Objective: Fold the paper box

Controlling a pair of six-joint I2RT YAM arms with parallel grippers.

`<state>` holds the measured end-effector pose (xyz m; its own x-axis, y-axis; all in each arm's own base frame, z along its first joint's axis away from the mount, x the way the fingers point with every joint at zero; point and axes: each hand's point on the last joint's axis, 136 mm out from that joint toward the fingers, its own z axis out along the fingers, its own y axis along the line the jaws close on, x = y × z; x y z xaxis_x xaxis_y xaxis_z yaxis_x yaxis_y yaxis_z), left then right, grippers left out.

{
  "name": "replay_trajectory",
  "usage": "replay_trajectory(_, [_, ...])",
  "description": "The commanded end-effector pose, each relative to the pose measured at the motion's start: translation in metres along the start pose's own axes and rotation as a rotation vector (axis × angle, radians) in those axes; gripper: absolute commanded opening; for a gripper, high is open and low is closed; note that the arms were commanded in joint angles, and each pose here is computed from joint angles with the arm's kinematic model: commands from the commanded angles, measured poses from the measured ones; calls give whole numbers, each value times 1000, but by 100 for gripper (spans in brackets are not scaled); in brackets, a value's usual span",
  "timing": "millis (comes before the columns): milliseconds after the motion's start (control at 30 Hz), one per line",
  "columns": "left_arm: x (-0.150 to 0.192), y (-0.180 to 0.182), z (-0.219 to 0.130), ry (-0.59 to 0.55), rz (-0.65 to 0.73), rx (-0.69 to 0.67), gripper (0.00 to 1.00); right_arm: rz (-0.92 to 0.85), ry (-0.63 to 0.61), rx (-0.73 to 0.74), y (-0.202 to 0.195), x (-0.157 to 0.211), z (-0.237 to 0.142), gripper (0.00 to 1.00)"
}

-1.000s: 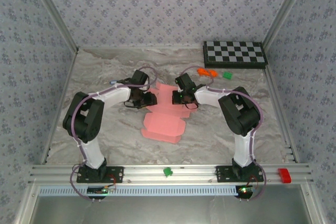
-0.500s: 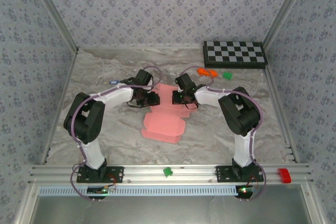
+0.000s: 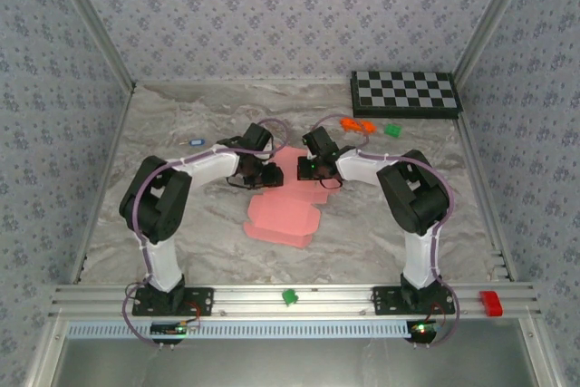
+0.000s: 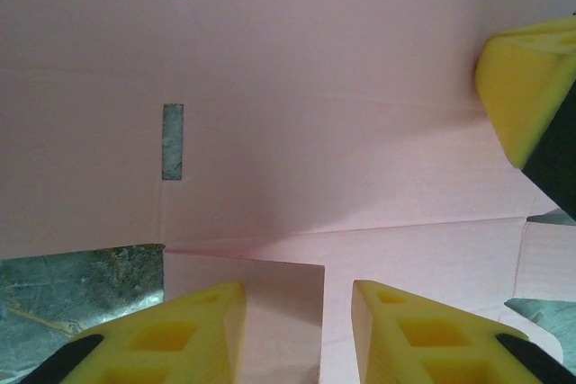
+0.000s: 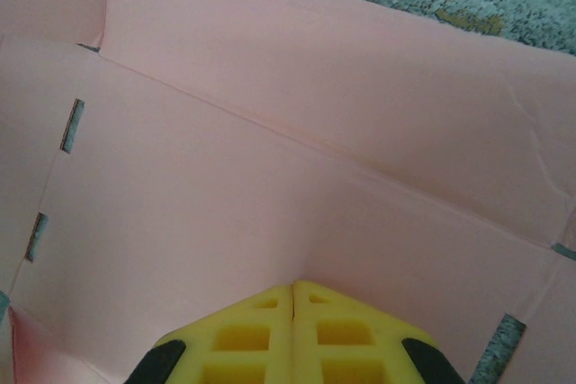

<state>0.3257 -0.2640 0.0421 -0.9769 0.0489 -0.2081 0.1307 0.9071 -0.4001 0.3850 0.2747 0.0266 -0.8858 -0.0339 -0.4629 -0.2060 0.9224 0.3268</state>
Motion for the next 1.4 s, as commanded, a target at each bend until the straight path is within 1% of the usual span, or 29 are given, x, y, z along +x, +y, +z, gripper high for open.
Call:
replay_trajectory(0, [-3,-3,-2,3,20,-9,36,27,121,82,-23,39,8,1])
replay_trajectory(167, [-10,-1,-17,-43,36,-45,38,27,109,82,-22,36,4,1])
replay_trajectory(400, [-20,-2,-50,-138,43,-79,40,32,92,87,-24,36,2,1])
replay_trajectory(533, [-15,-1,-62,-166,57,-108,40,38,65,101,-27,37,-2,1])
replay_trajectory(600, [-7,-3,-64,-164,70,-122,39,43,57,115,-31,38,-3,1])
replay_trajectory(667, [3,-8,-60,-150,93,-121,36,46,52,122,-33,39,-5,1])
replay_trajectory(800, [29,-22,-40,-84,118,-87,15,58,50,131,-35,42,-6,1])
replay_trajectory(900, [42,-27,-22,-54,105,-68,8,64,45,134,-36,43,-7,1])
replay_trajectory(1067, [48,-23,1,-36,76,-78,8,59,49,136,-34,47,-10,0])
replay_trajectory(1200, [49,-12,15,-22,86,-128,8,55,59,96,-28,53,-13,0])
replay_trajectory(1367, [44,5,20,-30,116,-217,8,48,77,95,-28,65,-20,1])
